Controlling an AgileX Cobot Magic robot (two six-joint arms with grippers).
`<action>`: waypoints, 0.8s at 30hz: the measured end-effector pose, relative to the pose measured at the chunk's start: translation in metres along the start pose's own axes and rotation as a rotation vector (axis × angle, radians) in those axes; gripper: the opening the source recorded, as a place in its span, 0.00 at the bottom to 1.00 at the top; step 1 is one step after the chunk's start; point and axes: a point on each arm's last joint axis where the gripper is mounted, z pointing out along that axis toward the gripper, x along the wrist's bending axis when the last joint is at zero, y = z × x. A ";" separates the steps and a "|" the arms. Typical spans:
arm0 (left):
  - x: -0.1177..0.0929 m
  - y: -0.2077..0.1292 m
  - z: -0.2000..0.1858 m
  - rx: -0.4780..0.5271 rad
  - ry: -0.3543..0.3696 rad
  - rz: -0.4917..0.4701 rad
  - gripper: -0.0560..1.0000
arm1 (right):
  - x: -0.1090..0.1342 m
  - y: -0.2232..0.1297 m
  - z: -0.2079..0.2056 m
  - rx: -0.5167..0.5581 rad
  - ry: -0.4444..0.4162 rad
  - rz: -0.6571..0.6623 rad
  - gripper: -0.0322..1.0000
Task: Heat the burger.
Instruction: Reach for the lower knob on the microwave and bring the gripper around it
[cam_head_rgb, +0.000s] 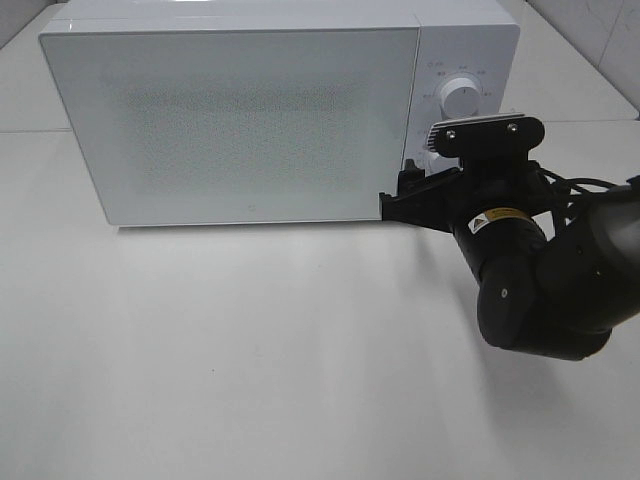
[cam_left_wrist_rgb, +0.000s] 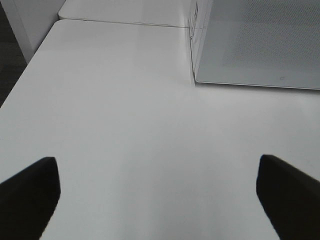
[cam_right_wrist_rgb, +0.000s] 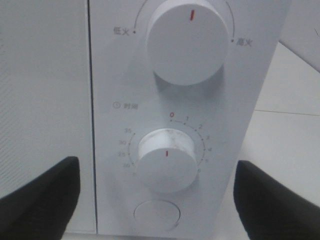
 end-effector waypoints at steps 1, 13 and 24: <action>0.000 0.000 0.000 0.000 0.000 0.000 0.99 | -0.002 0.002 0.006 -0.009 -0.008 0.006 0.77; 0.000 0.000 0.000 0.000 0.000 0.000 0.99 | 0.005 0.004 0.022 -0.039 -0.001 0.014 0.77; 0.000 0.000 0.000 0.000 0.000 0.000 0.99 | 0.005 0.001 0.033 -0.039 -0.004 0.017 0.77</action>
